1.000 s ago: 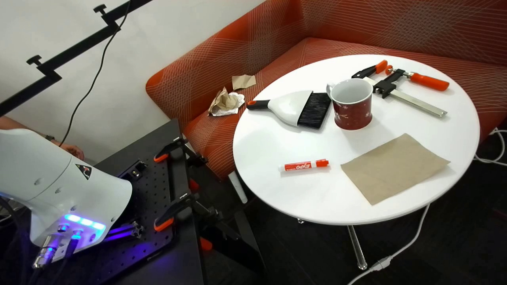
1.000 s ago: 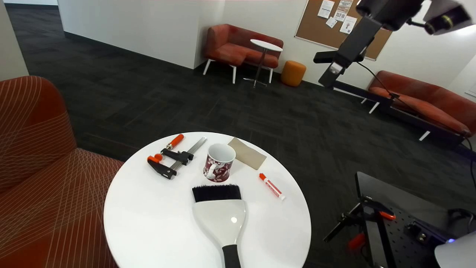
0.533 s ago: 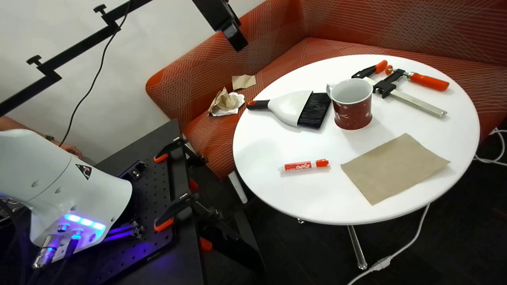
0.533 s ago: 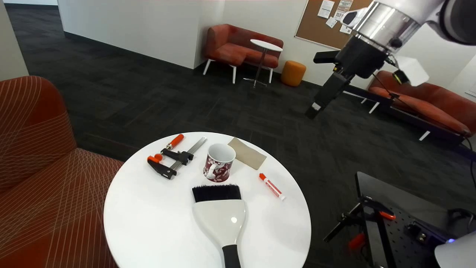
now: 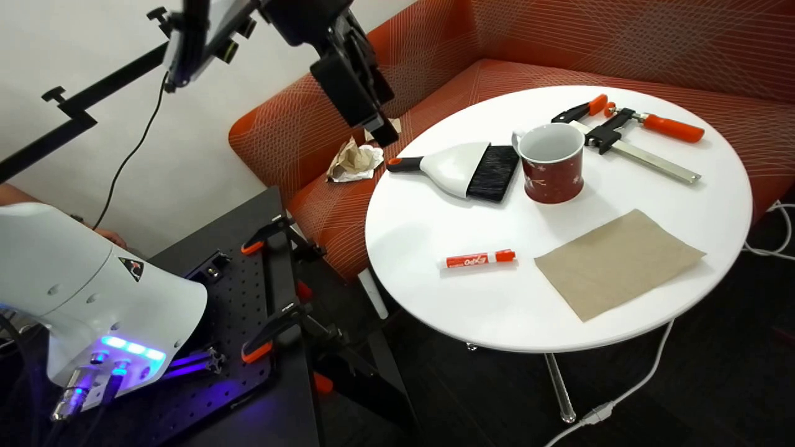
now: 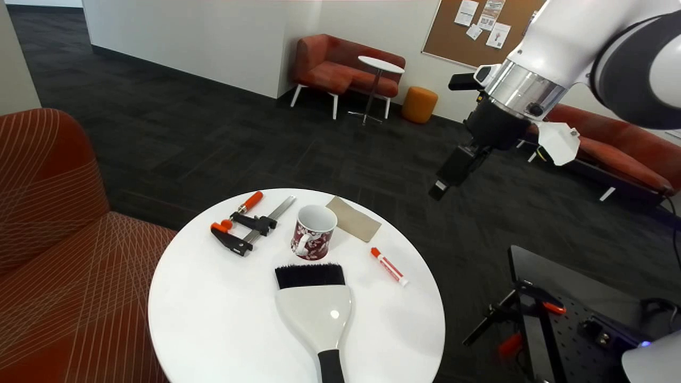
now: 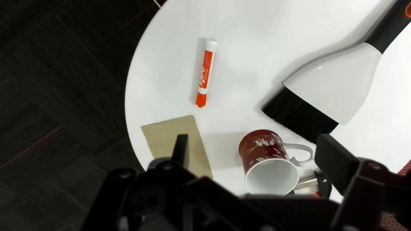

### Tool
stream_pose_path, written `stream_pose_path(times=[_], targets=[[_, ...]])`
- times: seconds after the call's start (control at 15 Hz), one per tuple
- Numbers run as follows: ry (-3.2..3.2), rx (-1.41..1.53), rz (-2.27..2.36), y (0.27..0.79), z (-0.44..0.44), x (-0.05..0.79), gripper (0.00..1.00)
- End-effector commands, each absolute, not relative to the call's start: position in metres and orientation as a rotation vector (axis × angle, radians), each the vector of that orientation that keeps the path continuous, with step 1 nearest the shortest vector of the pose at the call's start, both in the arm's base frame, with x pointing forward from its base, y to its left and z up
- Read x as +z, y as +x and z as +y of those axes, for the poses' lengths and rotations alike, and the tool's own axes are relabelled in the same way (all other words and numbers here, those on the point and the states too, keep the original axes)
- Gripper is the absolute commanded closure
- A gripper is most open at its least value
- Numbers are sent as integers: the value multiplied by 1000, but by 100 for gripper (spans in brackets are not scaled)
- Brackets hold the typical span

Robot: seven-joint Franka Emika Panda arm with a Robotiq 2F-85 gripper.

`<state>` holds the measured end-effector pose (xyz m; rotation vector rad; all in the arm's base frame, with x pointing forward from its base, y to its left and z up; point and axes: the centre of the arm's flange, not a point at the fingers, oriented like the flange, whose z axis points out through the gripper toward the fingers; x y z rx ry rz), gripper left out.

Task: Take the marker and place it in the cup

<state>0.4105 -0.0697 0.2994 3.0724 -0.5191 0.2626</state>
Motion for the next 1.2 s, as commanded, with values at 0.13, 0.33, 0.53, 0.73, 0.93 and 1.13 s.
stream_pose_path(times=[0.13, 0.33, 0.53, 0.73, 0.93, 1.13], targets=[[3072, 266, -519, 411, -70, 300, 0], [3050, 240, -576, 418, -76, 285, 0], [3061, 161, -576, 424, -81, 254, 0], [3055, 91, -596, 426, -88, 220, 0], [3059, 62, -619, 432, -101, 187, 0], [3064, 52, -651, 442, -114, 154, 0]])
